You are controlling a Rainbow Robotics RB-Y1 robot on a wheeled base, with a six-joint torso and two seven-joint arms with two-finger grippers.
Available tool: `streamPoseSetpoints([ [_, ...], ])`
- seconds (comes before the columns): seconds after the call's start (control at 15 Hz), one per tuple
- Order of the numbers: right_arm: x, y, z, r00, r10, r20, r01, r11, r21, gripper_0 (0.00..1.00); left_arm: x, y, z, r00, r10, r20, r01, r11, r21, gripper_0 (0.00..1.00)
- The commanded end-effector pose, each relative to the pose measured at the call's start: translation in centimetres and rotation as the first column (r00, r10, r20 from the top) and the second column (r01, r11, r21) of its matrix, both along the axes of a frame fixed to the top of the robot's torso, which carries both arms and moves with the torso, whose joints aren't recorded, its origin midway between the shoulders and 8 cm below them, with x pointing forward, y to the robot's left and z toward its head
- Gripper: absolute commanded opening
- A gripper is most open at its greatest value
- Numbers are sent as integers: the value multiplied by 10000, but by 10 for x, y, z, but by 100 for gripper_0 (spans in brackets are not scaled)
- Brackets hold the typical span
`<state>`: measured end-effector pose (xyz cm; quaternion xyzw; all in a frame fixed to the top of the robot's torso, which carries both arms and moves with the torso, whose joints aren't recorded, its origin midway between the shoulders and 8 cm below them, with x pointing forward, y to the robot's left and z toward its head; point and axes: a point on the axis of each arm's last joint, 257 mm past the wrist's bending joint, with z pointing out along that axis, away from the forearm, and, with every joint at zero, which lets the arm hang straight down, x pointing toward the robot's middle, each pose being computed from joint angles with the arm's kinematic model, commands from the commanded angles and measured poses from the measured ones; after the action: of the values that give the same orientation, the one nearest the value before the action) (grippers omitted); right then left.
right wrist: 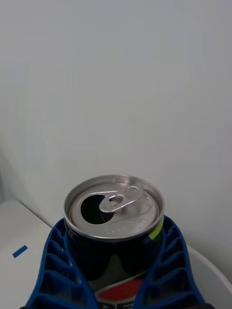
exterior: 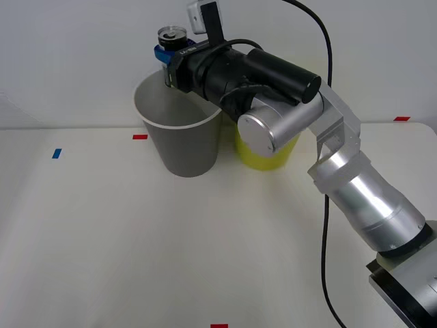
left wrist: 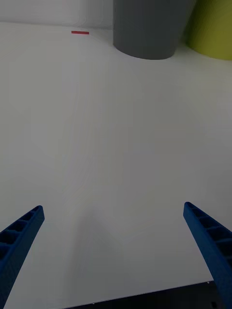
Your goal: Put cans in the gray bin and PET bottles in the light green bin.
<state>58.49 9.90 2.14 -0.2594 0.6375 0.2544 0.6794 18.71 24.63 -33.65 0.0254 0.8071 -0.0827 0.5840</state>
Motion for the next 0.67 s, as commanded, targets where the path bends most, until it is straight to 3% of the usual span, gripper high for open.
streamPoseSetpoints([
  [0.07, 11, 5, 0, 10000, -80, -36, 80, 10000, 17, 0, 0, 0, 0, 10000, 0, 0, 0, 10000, 0, 100],
  [0.47, 10, 8, 8, 9998, 31, 221, -39, 9994, 345, 0, 0, 0, 0, 10000, 0, 0, 0, 10000, 0, 100],
  [0.53, 10, 8, 7, 9997, 41, 222, -47, 9995, 312, 31, 0, 0, 0, 10000, 0, 0, 0, 10000, 0, 100],
  [0.6, 10, 9, 6, 9995, 9, 315, -15, 9998, 202, 81, 0, 0, 0, 10000, 0, 0, 0, 10000, 0, 100],
  [0.67, 8, 11, 4, 9995, 33, 326, -37, 9999, 130, 100, 0, 0, 0, 10000, 0, 0, 0, 10000, 0, 100],
])
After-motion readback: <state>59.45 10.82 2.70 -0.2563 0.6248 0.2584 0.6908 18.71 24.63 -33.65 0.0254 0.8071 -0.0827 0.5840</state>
